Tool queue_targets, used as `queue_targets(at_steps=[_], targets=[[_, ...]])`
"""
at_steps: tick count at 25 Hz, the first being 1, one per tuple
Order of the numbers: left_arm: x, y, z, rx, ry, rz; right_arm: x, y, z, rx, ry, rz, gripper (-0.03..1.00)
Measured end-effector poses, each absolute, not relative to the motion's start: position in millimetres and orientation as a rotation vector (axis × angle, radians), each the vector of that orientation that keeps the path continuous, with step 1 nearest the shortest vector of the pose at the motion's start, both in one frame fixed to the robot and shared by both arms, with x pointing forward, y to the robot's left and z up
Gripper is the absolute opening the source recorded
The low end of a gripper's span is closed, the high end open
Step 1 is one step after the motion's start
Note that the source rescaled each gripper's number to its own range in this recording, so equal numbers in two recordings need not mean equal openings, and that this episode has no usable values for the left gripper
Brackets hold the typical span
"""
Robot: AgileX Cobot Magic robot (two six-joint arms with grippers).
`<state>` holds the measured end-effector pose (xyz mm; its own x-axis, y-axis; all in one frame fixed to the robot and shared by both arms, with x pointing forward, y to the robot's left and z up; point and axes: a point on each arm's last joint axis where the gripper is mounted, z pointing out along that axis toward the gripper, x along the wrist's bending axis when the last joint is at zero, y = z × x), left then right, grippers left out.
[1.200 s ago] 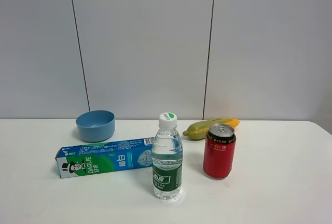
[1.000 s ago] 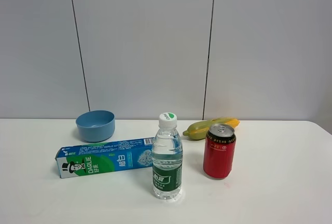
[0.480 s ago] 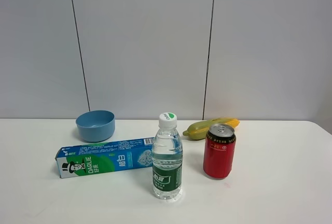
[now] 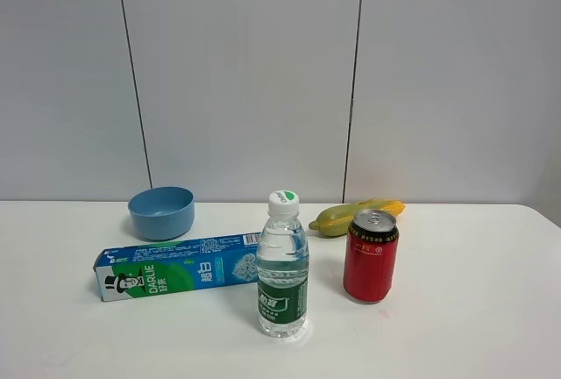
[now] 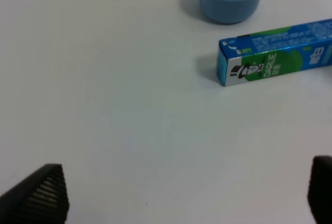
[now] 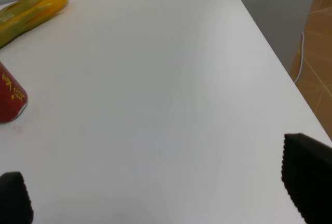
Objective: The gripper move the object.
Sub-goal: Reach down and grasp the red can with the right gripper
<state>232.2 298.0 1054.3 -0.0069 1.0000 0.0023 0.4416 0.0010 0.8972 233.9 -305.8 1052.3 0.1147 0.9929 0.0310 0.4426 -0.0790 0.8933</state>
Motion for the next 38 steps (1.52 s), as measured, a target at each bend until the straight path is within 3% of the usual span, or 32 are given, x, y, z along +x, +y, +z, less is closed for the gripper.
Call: queue_targets(at_steps=[7,12,17,23,32,38], targets=[[232,298,1054,1.535,1.543,0.963,234,-305,1057,1.607,1.437,0.945,1.0],[232,298,1054,1.535,1.543,0.963,248,-302,1108,1.485,1.344,1.084,1.0],[232,298,1054,1.535,1.543,0.963,294,-297,1154,1.512,1.399,1.111,1.0],[232,298,1054,1.535,1.543,0.963,369,-283,1178,1.591,1.575,1.166,1.0],[232,298,1054,1.535,1.543,0.963,476,-217,1158,1.455,1.95,1.163,1.0],[232,298,1054,1.535,1.543,0.963,536,-170,1132,1.387,2.2,0.954,1.0]])
